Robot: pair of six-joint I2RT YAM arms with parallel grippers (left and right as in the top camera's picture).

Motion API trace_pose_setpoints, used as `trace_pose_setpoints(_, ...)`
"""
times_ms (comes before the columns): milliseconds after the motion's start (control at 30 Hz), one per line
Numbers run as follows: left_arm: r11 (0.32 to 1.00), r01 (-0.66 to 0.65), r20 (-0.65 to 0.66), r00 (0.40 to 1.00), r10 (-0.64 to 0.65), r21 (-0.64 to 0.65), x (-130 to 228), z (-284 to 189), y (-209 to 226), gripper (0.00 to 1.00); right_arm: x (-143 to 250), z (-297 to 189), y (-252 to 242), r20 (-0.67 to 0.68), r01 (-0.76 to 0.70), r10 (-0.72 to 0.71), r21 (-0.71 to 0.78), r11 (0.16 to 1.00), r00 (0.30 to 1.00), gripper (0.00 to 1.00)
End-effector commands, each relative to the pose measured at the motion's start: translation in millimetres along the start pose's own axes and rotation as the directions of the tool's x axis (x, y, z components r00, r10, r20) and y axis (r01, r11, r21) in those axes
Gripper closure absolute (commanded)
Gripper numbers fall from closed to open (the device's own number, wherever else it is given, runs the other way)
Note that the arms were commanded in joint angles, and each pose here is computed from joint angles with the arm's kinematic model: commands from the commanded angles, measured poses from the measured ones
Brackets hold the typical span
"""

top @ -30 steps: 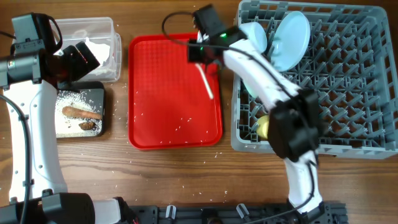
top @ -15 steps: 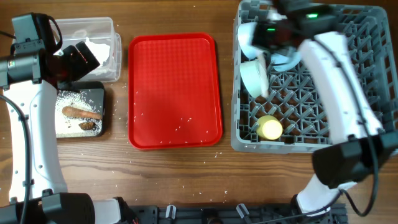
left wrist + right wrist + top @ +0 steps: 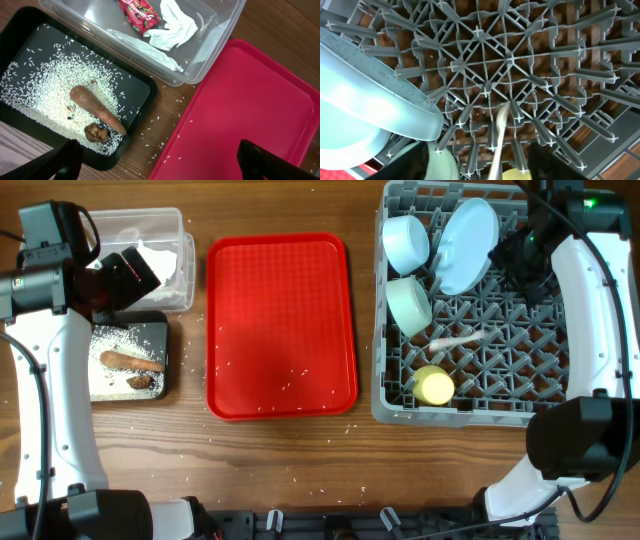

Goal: Sort waste into correct bins and load items into the dishwasher rack

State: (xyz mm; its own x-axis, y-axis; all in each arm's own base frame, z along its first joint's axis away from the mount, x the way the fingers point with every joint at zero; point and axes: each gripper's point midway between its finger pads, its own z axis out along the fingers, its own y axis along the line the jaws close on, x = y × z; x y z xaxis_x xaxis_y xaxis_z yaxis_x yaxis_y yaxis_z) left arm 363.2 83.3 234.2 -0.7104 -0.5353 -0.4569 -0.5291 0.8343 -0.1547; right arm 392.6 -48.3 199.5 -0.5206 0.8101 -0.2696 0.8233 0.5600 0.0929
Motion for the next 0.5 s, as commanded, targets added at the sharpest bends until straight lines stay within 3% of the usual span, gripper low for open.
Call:
trace_pose_setpoints(0, 1.000, 0.009, 0.025, 1.000, -0.009, 0.001, -6.1, -5.9, 0.3, 0.00, 2.1, -8.8, 0.2, 0.005, 0.081, -0.081, -0.024, 0.996, 0.997, 0.33)
trace_pose_setpoints(100, 1.000, 0.010, 0.025, 1.000, -0.010, 0.001, -6.1, -5.9, 0.5, 0.00, 9.3, -29.6, 3.7, 0.006, 0.209, -0.209, -0.102, 0.973, 0.978, 0.41)
trace_pose_setpoints(133, 1.000, 0.009, 0.025, 1.000, -0.009, 0.001, -6.1, -5.9, 0.5, 0.00, 13.5, -42.6, 3.7, 0.022, 0.277, -0.276, -0.136, 0.951, 0.961, 0.50)
trace_pose_setpoints(200, 1.000, 0.009, 0.025, 1.000, -0.009, 0.001, -6.1, -5.9, 0.3, 0.00, 30.0, -77.7, 3.6, 0.090, 0.482, -0.474, -0.206, 0.852, 0.876, 0.50)
trace_pose_setpoints(233, 1.000, 0.009, 0.024, 1.000, -0.009, 0.001, -6.0, -5.9, 0.5, 0.00, 44.0, -95.9, 2.0, 0.134, 0.608, -0.594, -0.227, 0.761, 0.794, 0.43)
trace_pose_setpoints(267, 1.000, 0.009, 0.024, 1.000, -0.009, 0.001, -6.0, -5.9, 0.4, 0.00, 52.9, -105.9, -1.2, 0.154, 0.662, -0.645, -0.229, 0.713, 0.748, 0.26)
trace_pose_setpoints(300, 1.000, 0.010, 0.025, 1.000, -0.010, 0.001, -6.1, -5.9, 0.3, 0.00, 70.4, -123.4, -8.3, 0.182, 0.732, -0.711, -0.231, 0.641, 0.680, 0.00)
trace_pose_setpoints(333, 1.000, 0.010, 0.025, 1.000, -0.010, 0.001, -6.1, -5.9, 0.3, 0.00, 89.4, -139.2, -17.2, 0.199, 0.786, -0.763, -0.235, 0.572, 0.615, 0.00)
trace_pose_setpoints(367, 1.000, 0.010, 0.025, 1.000, -0.010, 0.001, -6.1, -5.9, 0.3, 0.00, 112.4, -157.3, -31.2, 0.195, 0.784, -0.764, -0.260, 0.564, 0.615, 0.00)
trace_pose_setpoints(467, 1.000, 0.010, 0.025, 1.000, -0.010, 0.001, -6.1, -5.9, 0.3, 0.00, 133.1, -185.4, -41.5, 0.228, 0.722, -0.692, -0.332, 0.607, 0.685, 0.00)
